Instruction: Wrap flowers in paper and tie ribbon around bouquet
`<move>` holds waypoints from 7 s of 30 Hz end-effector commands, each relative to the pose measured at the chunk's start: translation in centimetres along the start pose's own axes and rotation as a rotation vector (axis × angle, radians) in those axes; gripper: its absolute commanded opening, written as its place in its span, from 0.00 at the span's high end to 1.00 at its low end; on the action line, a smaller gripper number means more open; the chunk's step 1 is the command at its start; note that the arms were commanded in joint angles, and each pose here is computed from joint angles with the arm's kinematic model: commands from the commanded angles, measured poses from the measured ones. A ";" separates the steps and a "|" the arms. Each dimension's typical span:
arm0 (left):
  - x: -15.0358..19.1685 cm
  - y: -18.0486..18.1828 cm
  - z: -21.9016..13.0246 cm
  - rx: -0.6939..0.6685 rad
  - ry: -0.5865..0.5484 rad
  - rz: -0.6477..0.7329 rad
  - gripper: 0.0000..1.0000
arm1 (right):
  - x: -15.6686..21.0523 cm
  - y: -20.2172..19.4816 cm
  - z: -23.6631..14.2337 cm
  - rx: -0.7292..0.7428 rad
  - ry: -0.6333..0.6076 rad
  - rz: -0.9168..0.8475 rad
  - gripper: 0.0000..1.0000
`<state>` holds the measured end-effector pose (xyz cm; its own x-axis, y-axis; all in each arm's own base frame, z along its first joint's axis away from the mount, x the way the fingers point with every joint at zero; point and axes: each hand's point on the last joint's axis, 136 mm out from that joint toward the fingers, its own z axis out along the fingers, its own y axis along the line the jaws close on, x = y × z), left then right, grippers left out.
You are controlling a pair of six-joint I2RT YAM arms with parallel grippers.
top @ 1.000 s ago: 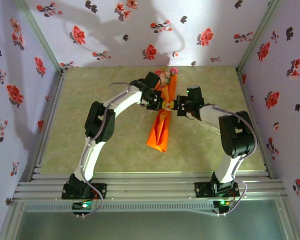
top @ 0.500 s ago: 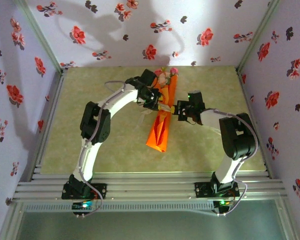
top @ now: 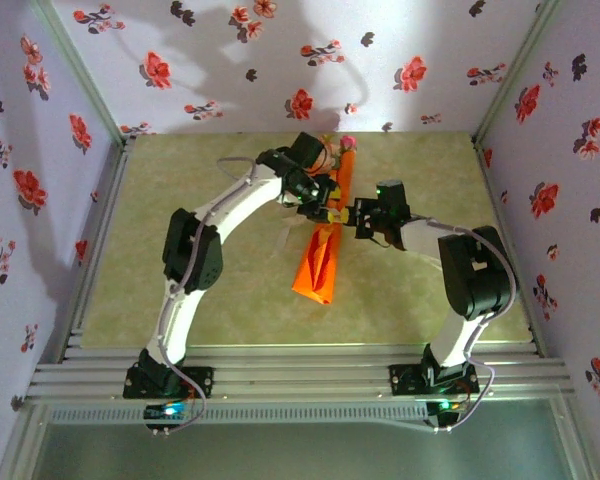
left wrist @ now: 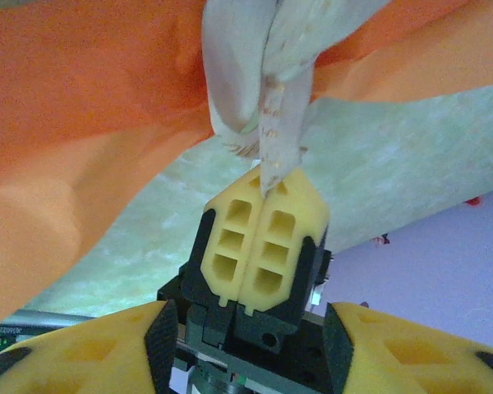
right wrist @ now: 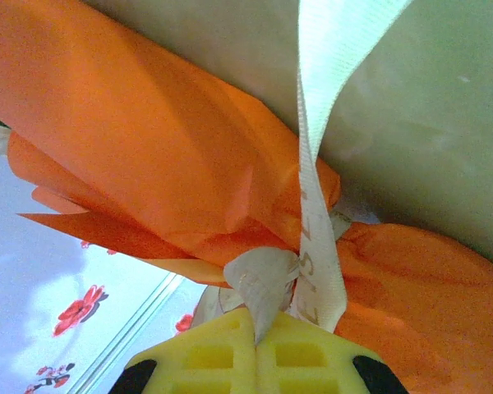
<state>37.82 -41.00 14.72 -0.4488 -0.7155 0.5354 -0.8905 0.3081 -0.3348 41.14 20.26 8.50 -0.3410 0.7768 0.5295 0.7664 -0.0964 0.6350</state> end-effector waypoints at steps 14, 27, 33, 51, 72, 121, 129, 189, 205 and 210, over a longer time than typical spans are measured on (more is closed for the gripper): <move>-2.4 1.2 4.0 -0.084 -0.040 -0.136 0.37 | 0.3 -0.4 0.1 -0.026 0.050 0.026 1.00; -5.3 0.2 5.3 -0.070 -0.106 -0.144 0.42 | 0.2 -0.6 0.0 -0.034 0.051 0.036 1.00; -6.1 0.2 5.4 -0.063 -0.126 -0.143 0.59 | 0.3 -0.5 0.0 -0.036 0.055 0.033 1.00; -6.9 -1.3 4.4 0.005 -0.153 -0.113 0.88 | 0.4 -1.2 -0.2 -0.025 0.061 0.031 1.00; -7.0 -1.3 5.0 0.035 -0.133 -0.089 0.70 | 0.5 -1.3 0.2 -0.041 0.077 0.036 1.00; -5.6 -3.7 3.5 0.494 -0.026 0.202 1.00 | -1.0 -3.0 2.0 -0.036 0.074 0.070 0.79; -6.0 -2.8 4.1 0.483 -0.035 0.212 1.00 | 1.3 0.2 -1.3 -0.071 0.043 0.016 0.69; -5.4 -2.6 4.0 0.477 -0.035 0.218 1.00 | -0.6 0.7 3.7 -0.014 -0.037 0.071 0.75; -5.1 -2.6 4.0 0.478 -0.034 0.226 1.00 | -0.8 1.5 4.3 -0.017 -0.042 0.077 0.77; -5.1 -2.6 4.0 0.478 -0.034 0.226 1.00 | -1.1 0.8 4.3 0.005 -0.051 0.077 0.82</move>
<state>43.17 -40.14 7.61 -0.5796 -0.7079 0.4036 -0.6723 0.1356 -0.7277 44.09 22.50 6.93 -0.2840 0.7766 0.5623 0.7820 -0.1518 0.6045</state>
